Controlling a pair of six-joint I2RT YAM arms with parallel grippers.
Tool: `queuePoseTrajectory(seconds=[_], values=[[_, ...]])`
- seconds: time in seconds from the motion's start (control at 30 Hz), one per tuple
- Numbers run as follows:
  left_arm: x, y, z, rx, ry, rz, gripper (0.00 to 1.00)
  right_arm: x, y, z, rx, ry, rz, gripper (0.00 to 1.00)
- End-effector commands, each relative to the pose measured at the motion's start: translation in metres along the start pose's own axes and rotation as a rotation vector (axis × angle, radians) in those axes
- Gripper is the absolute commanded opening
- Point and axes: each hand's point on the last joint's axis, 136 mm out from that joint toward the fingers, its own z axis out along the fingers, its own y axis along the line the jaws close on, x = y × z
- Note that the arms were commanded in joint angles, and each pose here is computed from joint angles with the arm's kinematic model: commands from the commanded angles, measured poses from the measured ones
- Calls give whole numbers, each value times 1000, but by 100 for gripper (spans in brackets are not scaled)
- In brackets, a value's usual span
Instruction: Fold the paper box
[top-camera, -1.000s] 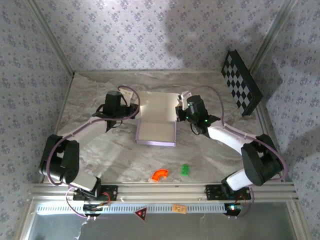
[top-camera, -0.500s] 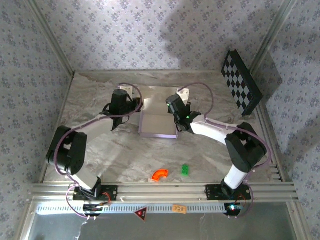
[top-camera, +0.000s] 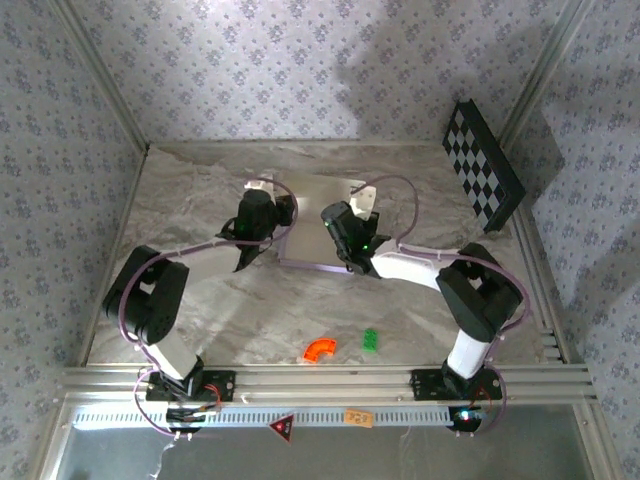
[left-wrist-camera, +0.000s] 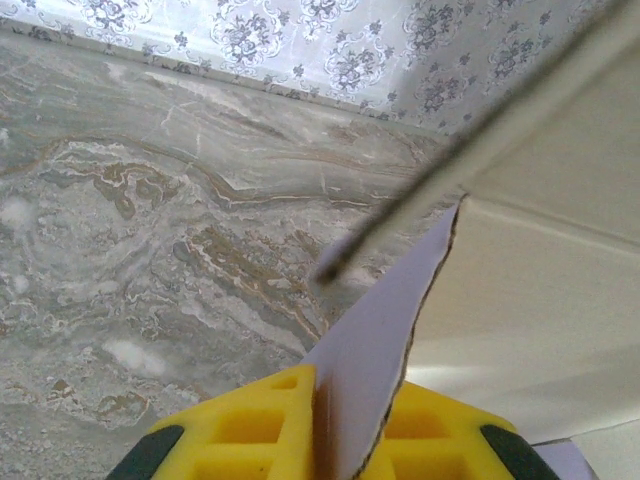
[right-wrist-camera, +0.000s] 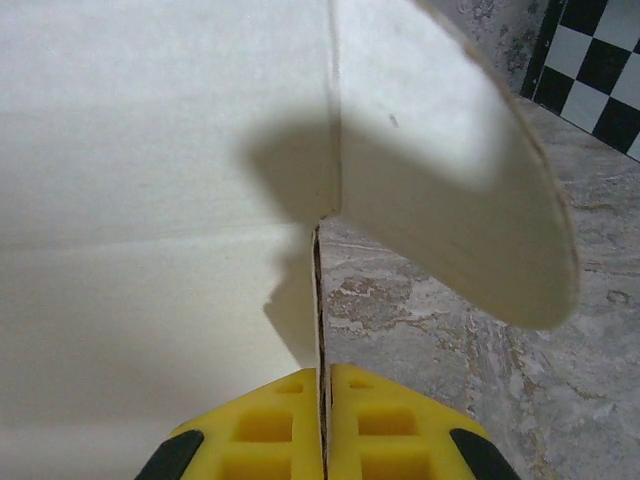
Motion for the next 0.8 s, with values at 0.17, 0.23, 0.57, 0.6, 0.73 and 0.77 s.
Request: queuePoseTrajectory(seconds=[0.17,0.23,0.57,0.6,0.73,0.77], values=[[11,-18,-11,100,-101,11,18,19,2,-12,-1,-64,-7,0],[18,-16,-14,103,-89,17,19,23,0,-15,5,-71,-11,0],[49,1,-34,85,-33,-2,23,45,-7,-29,10,-79,-36,0],[51,1,-36,87,-29,1,23,46,-6,-31,7,-82,-35,0],[61,3,-42,84,-14,1,24,54,-9,-35,8,-84,-52,0],[63,3,-42,85,-9,2,24,55,-9,-36,6,-84,-54,0]])
